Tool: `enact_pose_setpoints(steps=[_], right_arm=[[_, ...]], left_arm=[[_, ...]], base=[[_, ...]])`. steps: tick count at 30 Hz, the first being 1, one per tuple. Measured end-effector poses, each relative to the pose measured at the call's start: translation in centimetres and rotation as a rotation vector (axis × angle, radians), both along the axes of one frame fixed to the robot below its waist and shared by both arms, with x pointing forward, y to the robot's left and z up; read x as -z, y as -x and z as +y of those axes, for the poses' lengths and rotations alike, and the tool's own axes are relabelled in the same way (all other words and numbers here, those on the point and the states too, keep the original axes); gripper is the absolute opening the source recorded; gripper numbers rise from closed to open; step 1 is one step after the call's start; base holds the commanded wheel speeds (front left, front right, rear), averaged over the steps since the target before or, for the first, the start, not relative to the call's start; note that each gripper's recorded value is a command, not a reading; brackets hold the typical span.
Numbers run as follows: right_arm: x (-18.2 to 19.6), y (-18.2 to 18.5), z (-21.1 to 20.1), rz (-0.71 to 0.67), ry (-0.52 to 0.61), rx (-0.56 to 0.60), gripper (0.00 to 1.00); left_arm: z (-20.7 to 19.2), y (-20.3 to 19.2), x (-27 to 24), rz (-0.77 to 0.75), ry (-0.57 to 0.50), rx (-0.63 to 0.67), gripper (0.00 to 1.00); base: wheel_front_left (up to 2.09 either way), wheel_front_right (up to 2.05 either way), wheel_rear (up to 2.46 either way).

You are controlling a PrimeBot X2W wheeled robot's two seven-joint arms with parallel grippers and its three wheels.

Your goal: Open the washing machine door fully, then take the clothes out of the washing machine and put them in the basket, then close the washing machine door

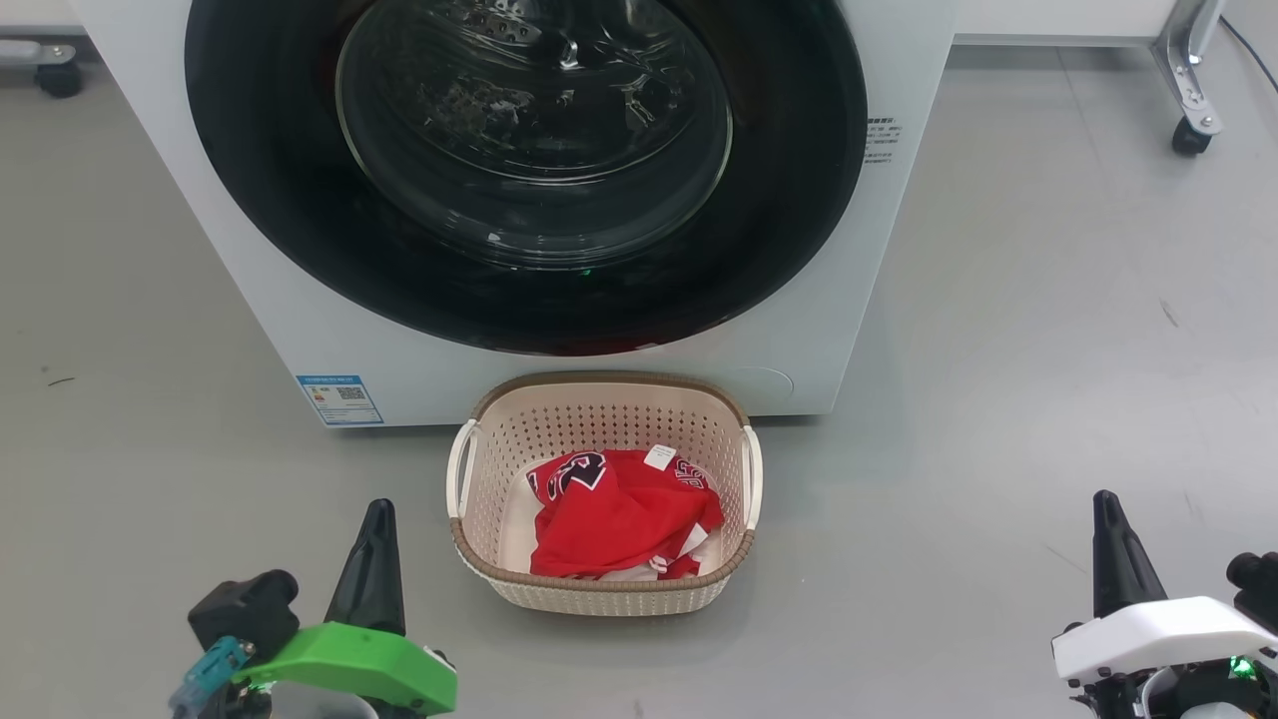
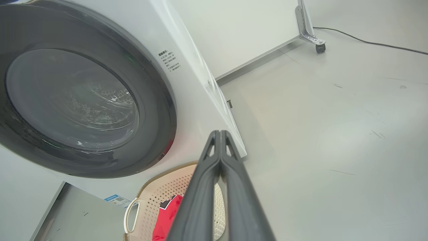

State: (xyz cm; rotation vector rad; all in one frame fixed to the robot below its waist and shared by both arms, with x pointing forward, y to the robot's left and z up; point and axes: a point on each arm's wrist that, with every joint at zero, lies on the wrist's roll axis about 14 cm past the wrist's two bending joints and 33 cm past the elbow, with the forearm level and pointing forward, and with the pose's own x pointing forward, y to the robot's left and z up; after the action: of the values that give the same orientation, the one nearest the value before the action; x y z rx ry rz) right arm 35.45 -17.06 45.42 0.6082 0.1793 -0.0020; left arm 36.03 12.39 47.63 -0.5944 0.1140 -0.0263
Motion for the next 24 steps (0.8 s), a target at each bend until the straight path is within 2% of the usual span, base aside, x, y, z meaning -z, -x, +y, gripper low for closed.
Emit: enact_pose_setpoints(steps=[24], right_arm=[[-0.1,-0.5,-1.4,0.037,-0.31,0.096,0.0]], left_arm=[[2.0,-0.2,0.7,0.072,0.32,-0.046,0.0]], base=[[0.0,0.0,0.0]])
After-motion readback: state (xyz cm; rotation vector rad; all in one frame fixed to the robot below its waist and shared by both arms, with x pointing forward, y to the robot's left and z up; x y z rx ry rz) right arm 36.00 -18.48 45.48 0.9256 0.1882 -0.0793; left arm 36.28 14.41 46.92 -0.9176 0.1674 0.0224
